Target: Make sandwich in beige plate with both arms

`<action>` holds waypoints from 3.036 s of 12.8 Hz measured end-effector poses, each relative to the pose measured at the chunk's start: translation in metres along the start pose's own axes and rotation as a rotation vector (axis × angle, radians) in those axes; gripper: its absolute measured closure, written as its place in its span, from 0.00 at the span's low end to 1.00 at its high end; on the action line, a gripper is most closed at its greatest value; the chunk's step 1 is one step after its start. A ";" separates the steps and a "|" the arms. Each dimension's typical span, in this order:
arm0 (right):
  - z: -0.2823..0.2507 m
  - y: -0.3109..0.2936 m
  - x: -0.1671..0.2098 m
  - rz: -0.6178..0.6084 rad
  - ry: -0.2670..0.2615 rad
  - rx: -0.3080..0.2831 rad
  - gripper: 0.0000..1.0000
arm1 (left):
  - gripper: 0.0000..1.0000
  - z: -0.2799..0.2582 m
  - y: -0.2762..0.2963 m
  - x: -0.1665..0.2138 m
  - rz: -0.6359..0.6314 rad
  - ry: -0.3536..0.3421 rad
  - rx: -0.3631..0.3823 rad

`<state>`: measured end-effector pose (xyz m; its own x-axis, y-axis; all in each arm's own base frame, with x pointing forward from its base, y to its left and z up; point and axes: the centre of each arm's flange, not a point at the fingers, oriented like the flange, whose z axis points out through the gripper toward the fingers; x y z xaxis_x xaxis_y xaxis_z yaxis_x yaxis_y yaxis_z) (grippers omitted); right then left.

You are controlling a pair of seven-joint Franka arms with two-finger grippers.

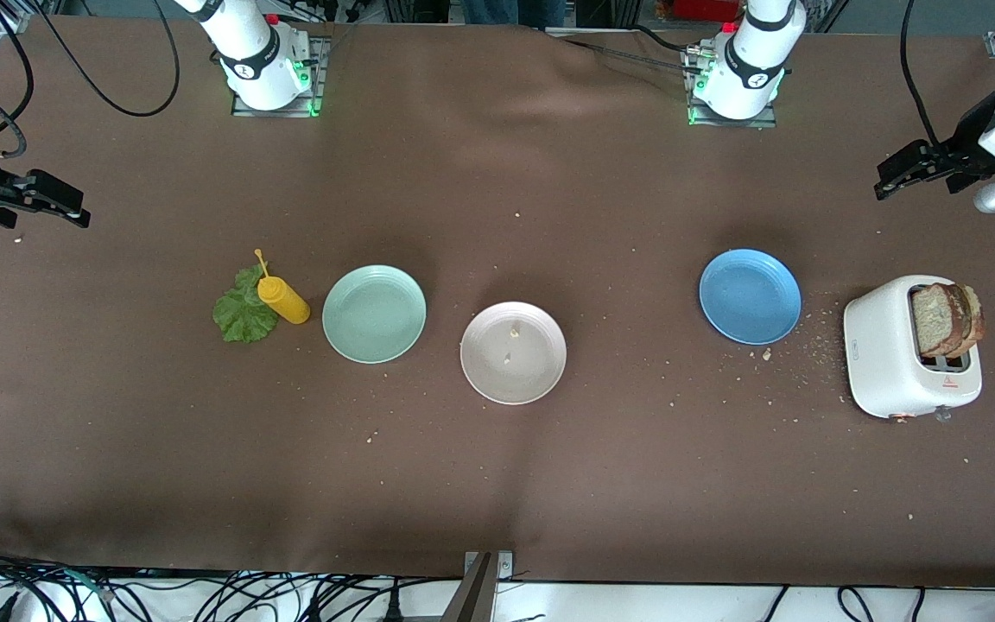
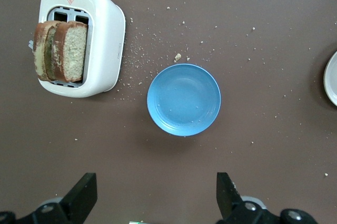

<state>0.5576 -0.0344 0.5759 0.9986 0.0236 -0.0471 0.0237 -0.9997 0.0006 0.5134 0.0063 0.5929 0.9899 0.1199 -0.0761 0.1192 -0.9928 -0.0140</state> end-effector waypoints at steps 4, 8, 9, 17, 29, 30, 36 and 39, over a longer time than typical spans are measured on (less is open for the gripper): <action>0.003 0.001 -0.005 0.003 -0.045 0.004 0.00 | 0.00 0.002 -0.003 0.002 -0.005 -0.005 0.000; 0.003 0.002 -0.006 0.003 -0.046 0.005 0.00 | 0.00 0.004 -0.009 0.003 -0.018 -0.008 -0.001; 0.002 0.002 -0.006 0.003 -0.045 0.004 0.00 | 0.00 0.005 -0.010 0.004 -0.020 -0.010 -0.001; -0.001 0.002 -0.005 0.003 -0.032 0.003 0.00 | 0.00 0.015 -0.012 0.013 -0.025 -0.013 -0.001; -0.004 -0.001 -0.004 -0.003 -0.020 0.002 0.00 | 0.00 0.095 -0.113 0.080 -0.011 0.009 0.014; -0.004 -0.001 -0.004 -0.003 -0.020 0.002 0.00 | 0.00 0.095 -0.112 0.085 -0.007 0.016 0.014; -0.004 -0.001 -0.004 -0.004 -0.020 0.002 0.00 | 0.00 0.013 -0.046 0.075 0.037 -0.006 0.011; -0.004 -0.001 -0.004 -0.004 -0.020 0.002 0.00 | 0.00 -0.008 -0.039 0.073 0.049 0.015 0.010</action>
<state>0.5539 -0.0333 0.5803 0.9974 0.0273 -0.0672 0.0273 -0.9996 -0.0021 0.5815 0.0533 0.5958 0.9956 0.0708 -0.0616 0.0696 -0.9974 -0.0202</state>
